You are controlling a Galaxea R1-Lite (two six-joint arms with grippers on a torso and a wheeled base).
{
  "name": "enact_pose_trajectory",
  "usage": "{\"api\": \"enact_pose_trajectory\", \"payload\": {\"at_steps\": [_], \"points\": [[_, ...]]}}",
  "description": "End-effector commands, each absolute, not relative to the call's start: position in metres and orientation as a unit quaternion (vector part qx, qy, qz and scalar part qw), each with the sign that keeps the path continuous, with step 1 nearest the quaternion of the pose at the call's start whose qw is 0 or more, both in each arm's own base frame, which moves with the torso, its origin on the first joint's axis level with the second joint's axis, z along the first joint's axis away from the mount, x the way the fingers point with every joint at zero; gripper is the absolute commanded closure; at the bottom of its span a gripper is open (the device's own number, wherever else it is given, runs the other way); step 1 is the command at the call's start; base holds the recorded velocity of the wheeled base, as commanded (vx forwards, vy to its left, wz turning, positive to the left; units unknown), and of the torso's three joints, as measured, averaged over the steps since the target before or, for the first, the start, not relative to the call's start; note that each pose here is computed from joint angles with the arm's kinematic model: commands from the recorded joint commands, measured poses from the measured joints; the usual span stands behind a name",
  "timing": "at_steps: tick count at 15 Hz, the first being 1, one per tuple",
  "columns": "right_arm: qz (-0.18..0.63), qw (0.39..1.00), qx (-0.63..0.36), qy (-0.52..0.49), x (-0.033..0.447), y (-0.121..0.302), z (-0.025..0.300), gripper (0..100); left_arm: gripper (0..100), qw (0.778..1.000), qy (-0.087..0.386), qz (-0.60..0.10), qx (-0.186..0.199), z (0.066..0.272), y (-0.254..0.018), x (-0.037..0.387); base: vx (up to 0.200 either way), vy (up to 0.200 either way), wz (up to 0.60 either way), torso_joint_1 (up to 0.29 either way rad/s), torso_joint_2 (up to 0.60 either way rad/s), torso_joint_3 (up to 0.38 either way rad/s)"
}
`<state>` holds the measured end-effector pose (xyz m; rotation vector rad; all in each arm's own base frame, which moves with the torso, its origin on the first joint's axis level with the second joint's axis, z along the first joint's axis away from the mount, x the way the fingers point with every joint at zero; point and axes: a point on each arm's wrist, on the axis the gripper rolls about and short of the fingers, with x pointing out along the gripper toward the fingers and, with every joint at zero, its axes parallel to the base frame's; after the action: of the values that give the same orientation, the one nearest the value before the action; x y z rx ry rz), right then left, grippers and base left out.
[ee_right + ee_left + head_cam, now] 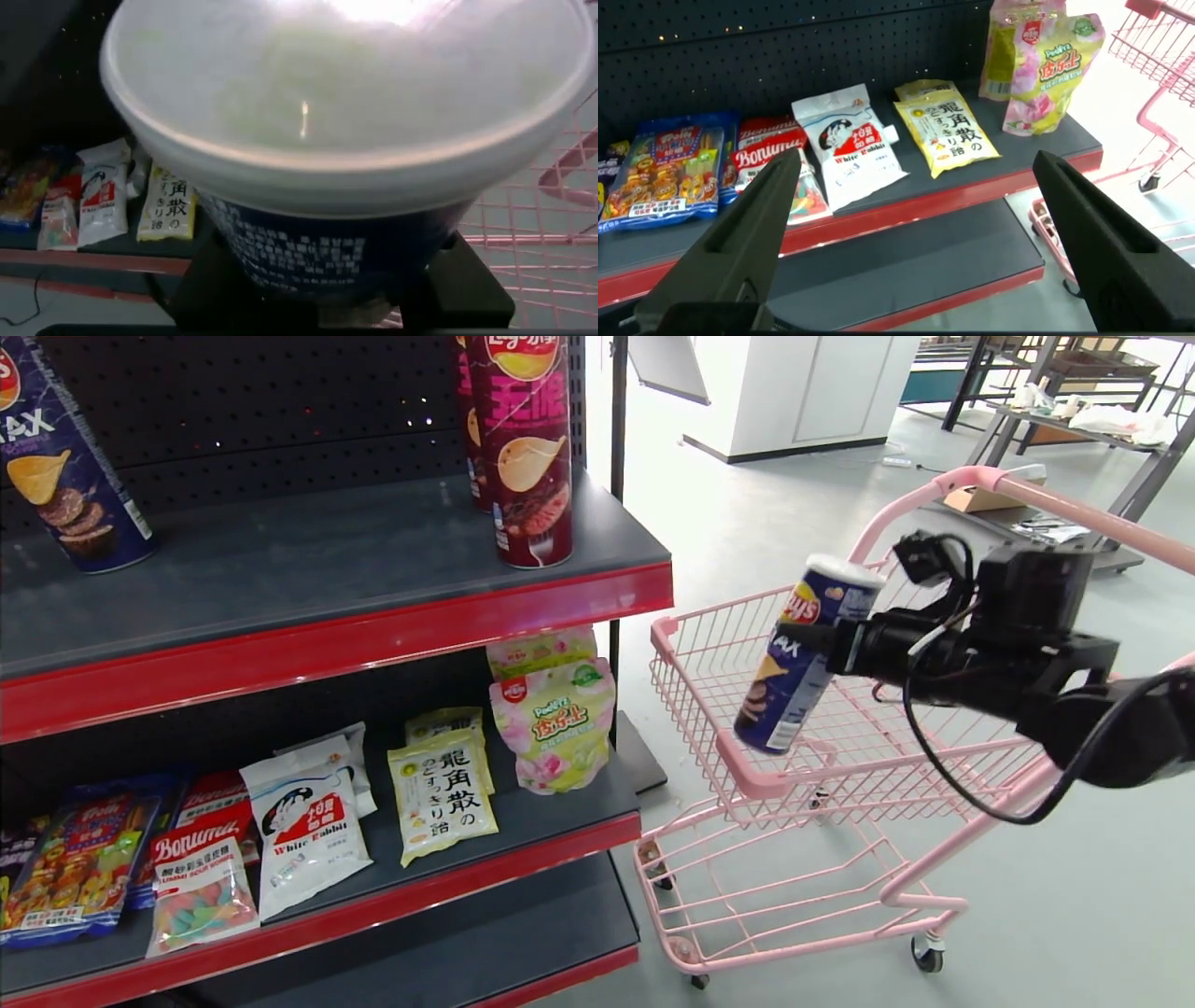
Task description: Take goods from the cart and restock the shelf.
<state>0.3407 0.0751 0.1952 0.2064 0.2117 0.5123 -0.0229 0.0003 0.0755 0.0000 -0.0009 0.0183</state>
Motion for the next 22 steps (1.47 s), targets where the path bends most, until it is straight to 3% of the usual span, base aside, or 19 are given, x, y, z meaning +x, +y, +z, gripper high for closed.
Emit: {"api": "enact_pose_trajectory", "payload": {"at_steps": [1,4,6,8,13,22], "points": [[0.260,0.962,0.083,0.010,0.290,0.064,0.300,100,0,1.000,0.000,0.010,0.000,0.075,0.000,-0.023,0.000,0.000,0.00,0.000,0.00,0.000],[0.293,0.950,0.071,0.074,0.204,0.063,0.334,100,0,1.000,0.000,0.010,0.000,0.075,0.000,-0.023,0.000,0.000,0.00,0.000,0.00,0.000],[0.342,0.933,0.066,0.095,0.166,0.069,0.334,100,0,1.000,0.000,0.009,0.000,0.075,0.000,-0.023,0.000,0.000,0.00,0.000,0.00,0.000],[0.333,0.937,0.024,0.105,0.171,0.071,0.321,100,0,1.000,0.000,0.010,0.000,0.075,0.000,-0.023,0.000,0.000,0.00,0.000,0.00,0.000],[0.344,0.917,0.044,0.196,0.167,0.079,0.267,100,0,1.000,0.000,0.009,0.000,0.075,0.000,-0.023,0.000,0.000,0.00,0.000,0.00,0.000],[0.359,0.915,0.038,0.179,0.158,0.080,0.262,100,0,1.000,-0.001,0.009,0.000,0.076,0.000,-0.023,0.000,0.000,0.00,0.026,-0.10,-0.074]]}}
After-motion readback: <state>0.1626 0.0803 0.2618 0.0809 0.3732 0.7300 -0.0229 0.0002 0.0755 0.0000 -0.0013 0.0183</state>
